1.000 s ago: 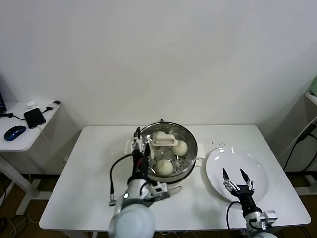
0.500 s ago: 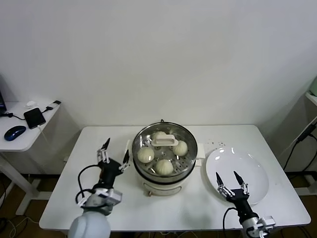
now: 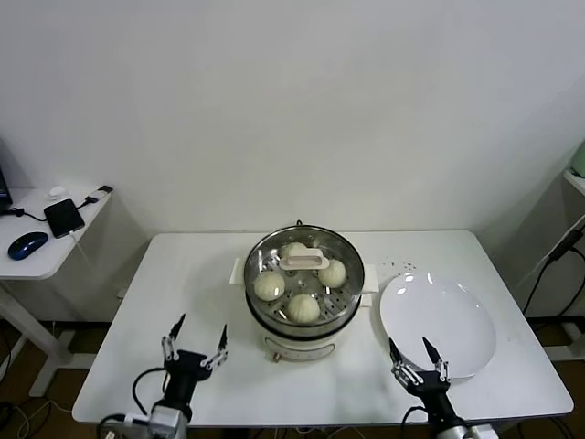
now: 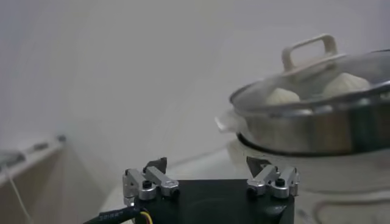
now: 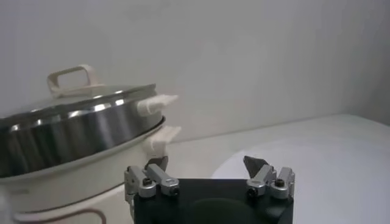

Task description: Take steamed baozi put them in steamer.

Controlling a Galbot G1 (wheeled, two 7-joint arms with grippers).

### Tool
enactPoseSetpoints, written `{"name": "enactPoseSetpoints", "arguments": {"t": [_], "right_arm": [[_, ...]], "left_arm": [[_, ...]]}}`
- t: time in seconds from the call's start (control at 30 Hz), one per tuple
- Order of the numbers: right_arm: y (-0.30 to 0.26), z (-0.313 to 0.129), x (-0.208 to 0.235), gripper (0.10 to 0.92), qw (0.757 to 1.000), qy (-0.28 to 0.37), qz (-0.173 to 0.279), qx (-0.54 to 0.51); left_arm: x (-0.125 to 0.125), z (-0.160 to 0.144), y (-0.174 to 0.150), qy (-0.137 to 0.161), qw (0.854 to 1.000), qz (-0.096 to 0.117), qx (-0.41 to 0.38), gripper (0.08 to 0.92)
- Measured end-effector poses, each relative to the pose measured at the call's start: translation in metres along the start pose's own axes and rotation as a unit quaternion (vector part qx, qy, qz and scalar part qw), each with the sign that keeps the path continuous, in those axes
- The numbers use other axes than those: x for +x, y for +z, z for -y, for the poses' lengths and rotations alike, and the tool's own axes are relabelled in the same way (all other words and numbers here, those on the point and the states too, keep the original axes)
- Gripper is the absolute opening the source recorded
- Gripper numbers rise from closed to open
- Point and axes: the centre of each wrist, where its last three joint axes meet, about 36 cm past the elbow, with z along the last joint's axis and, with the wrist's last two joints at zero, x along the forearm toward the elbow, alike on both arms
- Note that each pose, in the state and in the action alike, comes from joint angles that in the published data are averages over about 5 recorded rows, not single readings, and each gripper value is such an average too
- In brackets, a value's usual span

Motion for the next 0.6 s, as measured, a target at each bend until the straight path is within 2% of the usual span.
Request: {"name": "enactPoseSetpoints", "arguments": {"t": [0.33,0.6], "right_arm": [[-0.009,-0.014,0.026,0.823,0.999,-0.011,-0.023,0.027],[-0.021,-0.019,0.039,0.823,0.998,-0.017,-0.032,0.043]], "left_arm": [[0.033,0.012,0.004,0.03,0.995,-0.047,0.084,0.823],[0.043,0.018,-0.008,0.049,0.99,-0.057,0.118,0.823]]}}
